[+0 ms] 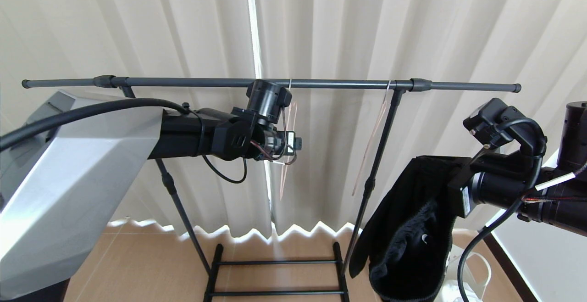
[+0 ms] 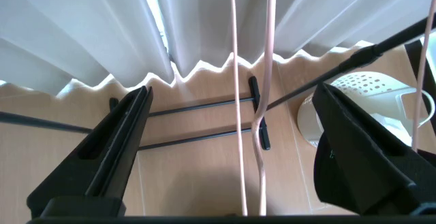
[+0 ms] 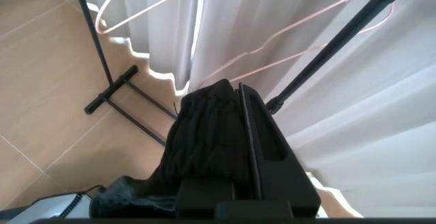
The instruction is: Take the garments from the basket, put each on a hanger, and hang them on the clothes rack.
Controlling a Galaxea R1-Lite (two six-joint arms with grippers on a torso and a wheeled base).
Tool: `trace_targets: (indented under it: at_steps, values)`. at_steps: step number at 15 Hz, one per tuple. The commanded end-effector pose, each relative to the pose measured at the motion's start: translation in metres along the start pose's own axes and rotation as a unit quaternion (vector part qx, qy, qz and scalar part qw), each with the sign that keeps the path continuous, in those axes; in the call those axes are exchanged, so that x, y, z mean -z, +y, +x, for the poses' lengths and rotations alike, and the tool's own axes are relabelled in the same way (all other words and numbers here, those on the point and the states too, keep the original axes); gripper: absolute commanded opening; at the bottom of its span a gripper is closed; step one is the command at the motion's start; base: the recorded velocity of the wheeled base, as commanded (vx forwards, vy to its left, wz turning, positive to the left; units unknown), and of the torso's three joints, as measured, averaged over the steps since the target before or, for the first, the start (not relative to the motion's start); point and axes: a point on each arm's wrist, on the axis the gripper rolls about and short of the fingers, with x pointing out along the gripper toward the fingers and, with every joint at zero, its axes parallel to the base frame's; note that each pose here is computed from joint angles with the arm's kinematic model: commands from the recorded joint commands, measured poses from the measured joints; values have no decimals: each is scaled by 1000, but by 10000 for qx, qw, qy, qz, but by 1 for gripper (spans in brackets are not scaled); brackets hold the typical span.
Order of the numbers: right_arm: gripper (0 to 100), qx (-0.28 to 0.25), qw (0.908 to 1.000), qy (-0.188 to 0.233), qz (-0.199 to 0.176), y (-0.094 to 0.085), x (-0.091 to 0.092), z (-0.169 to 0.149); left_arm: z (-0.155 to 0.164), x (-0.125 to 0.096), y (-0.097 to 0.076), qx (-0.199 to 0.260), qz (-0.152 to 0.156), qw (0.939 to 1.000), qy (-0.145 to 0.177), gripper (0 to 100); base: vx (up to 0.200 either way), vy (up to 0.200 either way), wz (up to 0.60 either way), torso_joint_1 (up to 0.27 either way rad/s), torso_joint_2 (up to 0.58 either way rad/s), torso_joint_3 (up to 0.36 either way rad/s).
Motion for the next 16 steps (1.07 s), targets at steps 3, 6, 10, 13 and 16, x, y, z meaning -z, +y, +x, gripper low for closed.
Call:
trace_targets:
  at_steps: [3, 6, 10, 13, 16]
  values:
    - [0, -13, 10000, 42, 0, 0, 2, 2, 21, 9, -4, 52, 18, 9999, -162, 100, 0, 0, 0, 0, 0, 0]
    - [0, -15, 10000, 49, 0, 0, 2, 3, 32, 14, -7, 47, 182, 9994, -306, 100, 0, 0, 0, 0, 0, 0]
    - [0, -15, 10000, 49, 0, 0, 2, 3, 45, 18, -8, -174, 347, 9979, -528, 100, 0, 0, 0, 0, 0, 0]
    - [0, -15, 10000, 49, 0, 0, 2, 3, 46, 15, -8, -176, 334, 9972, -644, 100, 0, 0, 0, 0, 0, 0]
    - [0, -13, 10000, 42, 0, 0, 1, 2, 48, 14, -3, -308, 305, 9969, -651, 100, 0, 0, 0, 0, 0, 0]
